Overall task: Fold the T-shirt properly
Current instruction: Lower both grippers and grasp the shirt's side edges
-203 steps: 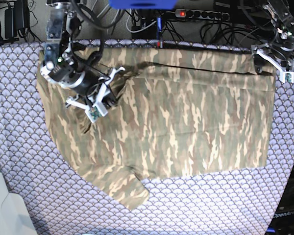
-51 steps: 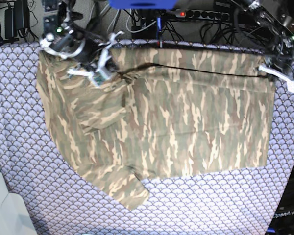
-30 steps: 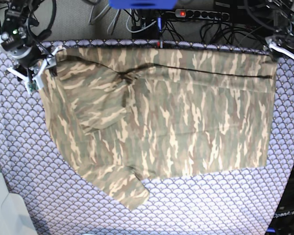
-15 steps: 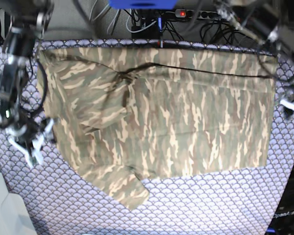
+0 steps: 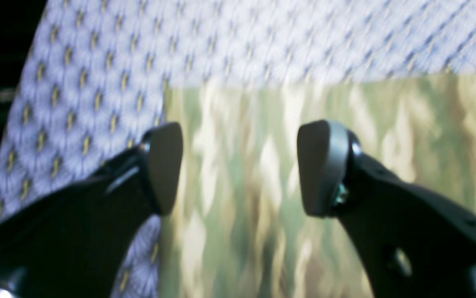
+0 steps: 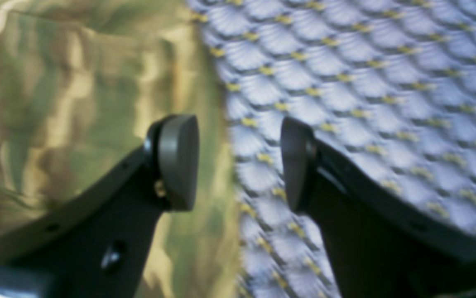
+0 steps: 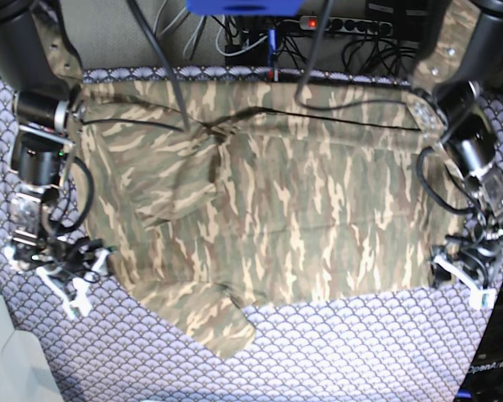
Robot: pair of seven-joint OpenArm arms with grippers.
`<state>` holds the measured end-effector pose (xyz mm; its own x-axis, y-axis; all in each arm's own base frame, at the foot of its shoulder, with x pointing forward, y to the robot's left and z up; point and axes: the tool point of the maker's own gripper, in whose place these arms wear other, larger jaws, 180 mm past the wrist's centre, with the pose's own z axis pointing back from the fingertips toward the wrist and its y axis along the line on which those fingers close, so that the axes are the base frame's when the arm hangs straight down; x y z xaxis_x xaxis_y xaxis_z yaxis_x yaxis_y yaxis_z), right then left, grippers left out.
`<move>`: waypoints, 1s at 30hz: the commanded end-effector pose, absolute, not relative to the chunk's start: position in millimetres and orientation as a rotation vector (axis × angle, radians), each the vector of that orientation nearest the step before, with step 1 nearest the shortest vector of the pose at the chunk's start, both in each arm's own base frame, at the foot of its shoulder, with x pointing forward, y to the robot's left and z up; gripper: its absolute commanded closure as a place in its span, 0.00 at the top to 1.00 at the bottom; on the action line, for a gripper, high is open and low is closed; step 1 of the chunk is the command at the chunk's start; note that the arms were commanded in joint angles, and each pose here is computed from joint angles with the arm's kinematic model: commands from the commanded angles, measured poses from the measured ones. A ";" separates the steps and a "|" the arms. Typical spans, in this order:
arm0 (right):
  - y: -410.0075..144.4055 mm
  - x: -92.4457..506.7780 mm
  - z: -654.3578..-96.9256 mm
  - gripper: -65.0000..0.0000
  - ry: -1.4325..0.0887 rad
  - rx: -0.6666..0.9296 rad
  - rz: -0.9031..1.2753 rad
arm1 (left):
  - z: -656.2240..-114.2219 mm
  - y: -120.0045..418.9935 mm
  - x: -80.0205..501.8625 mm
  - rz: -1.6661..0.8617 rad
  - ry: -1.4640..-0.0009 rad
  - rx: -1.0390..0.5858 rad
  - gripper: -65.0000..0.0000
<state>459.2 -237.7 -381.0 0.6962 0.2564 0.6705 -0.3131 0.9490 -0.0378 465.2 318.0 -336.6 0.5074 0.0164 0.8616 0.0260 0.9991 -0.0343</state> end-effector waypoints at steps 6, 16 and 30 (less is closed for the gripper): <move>-227.2 486.5 -372.5 0.51 -0.855 0.175 0.273 | -327.3 309.9 492.3 -0.043 -1.104 -0.014 0.65; -243.1 488.8 -381.5 0.51 -0.939 0.245 0.159 | -344.5 316.5 480.4 -0.004 -1.073 0.008 0.65; -222.1 464.6 -418.3 0.51 -0.839 0.252 0.227 | -371.5 316.4 459.7 0.067 -1.040 -0.021 0.65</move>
